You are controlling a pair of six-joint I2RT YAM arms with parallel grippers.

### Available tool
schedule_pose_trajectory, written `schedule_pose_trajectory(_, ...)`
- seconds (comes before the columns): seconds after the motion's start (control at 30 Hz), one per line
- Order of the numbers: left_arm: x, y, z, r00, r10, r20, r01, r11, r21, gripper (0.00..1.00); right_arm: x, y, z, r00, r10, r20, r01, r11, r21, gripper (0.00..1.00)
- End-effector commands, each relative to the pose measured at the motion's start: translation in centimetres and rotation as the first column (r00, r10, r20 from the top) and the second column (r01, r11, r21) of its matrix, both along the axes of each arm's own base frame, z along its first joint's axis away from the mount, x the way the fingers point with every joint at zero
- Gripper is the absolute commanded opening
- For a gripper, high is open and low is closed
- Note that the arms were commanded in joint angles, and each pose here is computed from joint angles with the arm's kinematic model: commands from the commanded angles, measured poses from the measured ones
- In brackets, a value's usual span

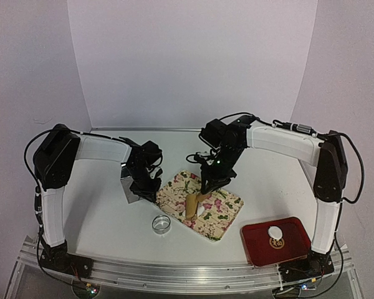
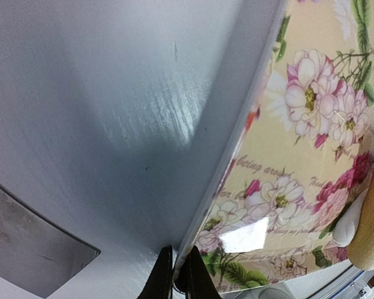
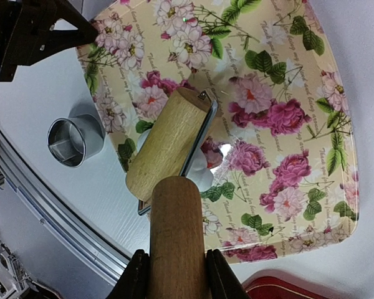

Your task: Roll out the dumpling wrappers from the dough

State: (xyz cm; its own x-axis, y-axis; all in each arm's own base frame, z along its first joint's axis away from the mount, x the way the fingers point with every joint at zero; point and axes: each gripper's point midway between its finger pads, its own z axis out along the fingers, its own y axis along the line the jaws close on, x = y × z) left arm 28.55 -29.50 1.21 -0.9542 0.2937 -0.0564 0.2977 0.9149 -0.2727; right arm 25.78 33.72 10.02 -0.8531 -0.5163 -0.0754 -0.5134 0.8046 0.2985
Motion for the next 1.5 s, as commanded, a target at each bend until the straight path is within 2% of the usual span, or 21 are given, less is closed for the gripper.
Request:
schedule_pose_trajectory(0.0, 0.5, -2.1, 0.0, 0.998, -0.059, 0.037, 0.060, 0.997, -0.043, 0.00, -2.6, -6.3, -13.0, 0.996, 0.047, -0.074, -0.076, 0.882, -0.465, 0.00)
schedule_pose_trajectory(0.33, 0.5, -1.9, -0.1, 0.997, -0.058, 0.044, 0.059, 0.998, -0.020, 0.00, -2.6, -6.3, -13.3, 0.997, 0.042, -0.061, -0.066, 0.870, -0.488, 0.00)
schedule_pose_trajectory(0.53, 0.4, 0.5, -1.1, 0.996, -0.057, 0.062, 0.051, 0.994, 0.096, 0.00, -3.6, -8.8, -13.1, 0.997, 0.023, -0.078, -0.062, 0.841, -0.538, 0.00)
schedule_pose_trajectory(0.73, 0.8, 2.3, -1.0, 0.992, -0.074, 0.104, 0.056, 0.985, 0.160, 0.00, -4.6, -12.5, -12.8, 0.991, -0.038, -0.128, -0.041, 0.827, -0.560, 0.00)
schedule_pose_trajectory(1.17, 2.0, 4.6, -1.4, 0.991, -0.065, 0.116, 0.040, 0.978, 0.207, 0.00, -5.8, -17.8, -12.4, 0.984, -0.043, -0.170, -0.074, 0.779, -0.623, 0.00)
schedule_pose_trajectory(1.47, 3.3, 6.6, -1.4, 0.987, -0.059, 0.147, 0.017, 0.961, 0.275, 0.00, -5.0, -18.3, -11.3, 0.989, -0.055, -0.137, -0.044, 0.775, -0.630, 0.00)
